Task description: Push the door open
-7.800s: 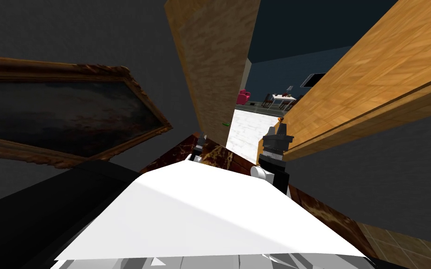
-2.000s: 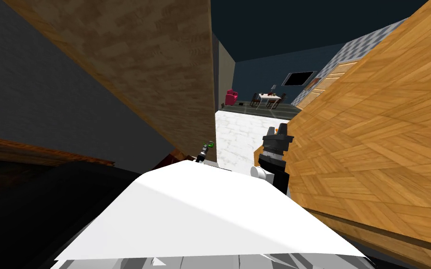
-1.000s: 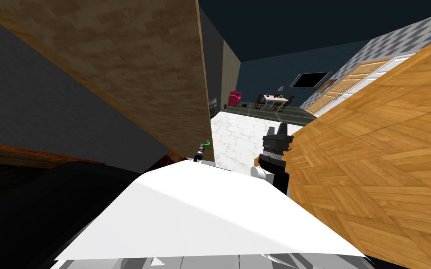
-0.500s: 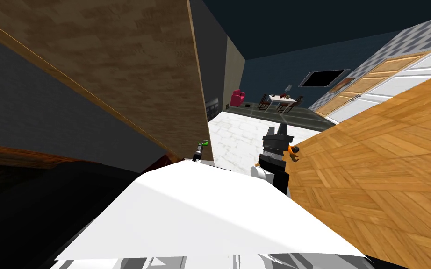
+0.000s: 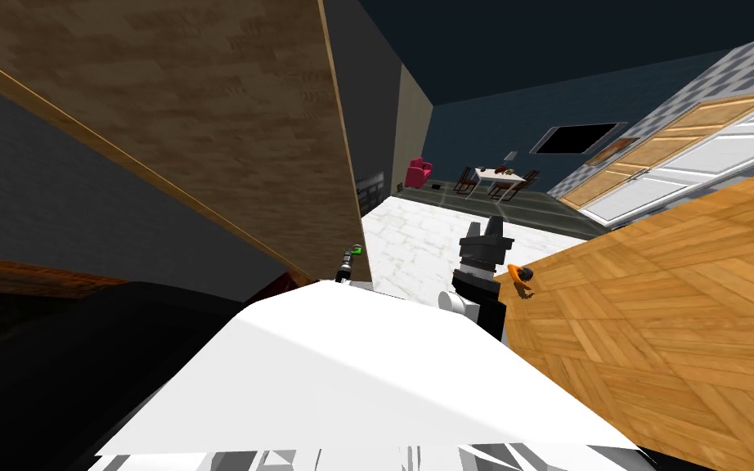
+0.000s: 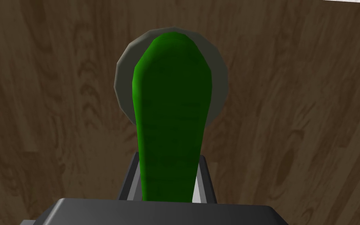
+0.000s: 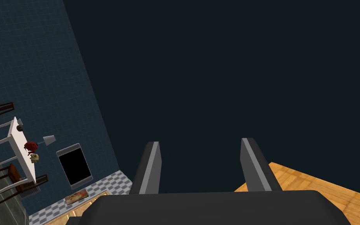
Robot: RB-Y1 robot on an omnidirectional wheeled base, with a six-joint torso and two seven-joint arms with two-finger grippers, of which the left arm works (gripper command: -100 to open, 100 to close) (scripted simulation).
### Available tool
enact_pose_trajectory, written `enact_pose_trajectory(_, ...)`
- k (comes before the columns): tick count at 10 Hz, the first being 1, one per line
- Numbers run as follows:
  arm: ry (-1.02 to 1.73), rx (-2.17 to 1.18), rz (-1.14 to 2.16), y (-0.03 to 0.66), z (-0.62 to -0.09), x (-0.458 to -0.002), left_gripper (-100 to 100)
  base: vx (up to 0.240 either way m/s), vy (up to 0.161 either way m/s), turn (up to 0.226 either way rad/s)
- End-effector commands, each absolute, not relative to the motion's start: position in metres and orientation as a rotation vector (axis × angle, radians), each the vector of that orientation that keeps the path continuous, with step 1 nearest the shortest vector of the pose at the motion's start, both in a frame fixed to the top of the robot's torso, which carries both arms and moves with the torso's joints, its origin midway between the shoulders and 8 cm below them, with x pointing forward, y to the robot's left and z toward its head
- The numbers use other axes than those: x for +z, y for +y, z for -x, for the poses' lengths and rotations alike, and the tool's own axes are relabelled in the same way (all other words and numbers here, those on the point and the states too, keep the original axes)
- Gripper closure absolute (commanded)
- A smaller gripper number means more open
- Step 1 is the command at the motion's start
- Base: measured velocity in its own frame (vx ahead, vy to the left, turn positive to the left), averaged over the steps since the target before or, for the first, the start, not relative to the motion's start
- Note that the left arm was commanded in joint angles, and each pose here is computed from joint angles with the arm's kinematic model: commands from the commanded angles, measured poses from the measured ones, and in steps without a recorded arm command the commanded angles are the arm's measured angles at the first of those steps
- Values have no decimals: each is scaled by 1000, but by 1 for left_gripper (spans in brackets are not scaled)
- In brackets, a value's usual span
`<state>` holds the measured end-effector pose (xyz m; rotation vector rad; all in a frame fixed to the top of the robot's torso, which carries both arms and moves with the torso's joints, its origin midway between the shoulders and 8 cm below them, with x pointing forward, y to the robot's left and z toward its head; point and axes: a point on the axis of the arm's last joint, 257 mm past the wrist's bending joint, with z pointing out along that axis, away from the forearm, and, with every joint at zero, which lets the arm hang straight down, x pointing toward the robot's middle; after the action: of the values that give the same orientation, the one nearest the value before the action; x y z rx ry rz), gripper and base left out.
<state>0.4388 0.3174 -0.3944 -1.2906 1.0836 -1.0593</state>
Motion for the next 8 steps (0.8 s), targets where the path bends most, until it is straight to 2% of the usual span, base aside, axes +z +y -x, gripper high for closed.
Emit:
enact_pose_trajectory(1, 1070, -1049, 1290, 325, -440, -392, 100, 188, -38, 60)
enact_pose_trajectory(8, 985, -975, 1333, 365, -430, -391, 100, 196, -61, 59)
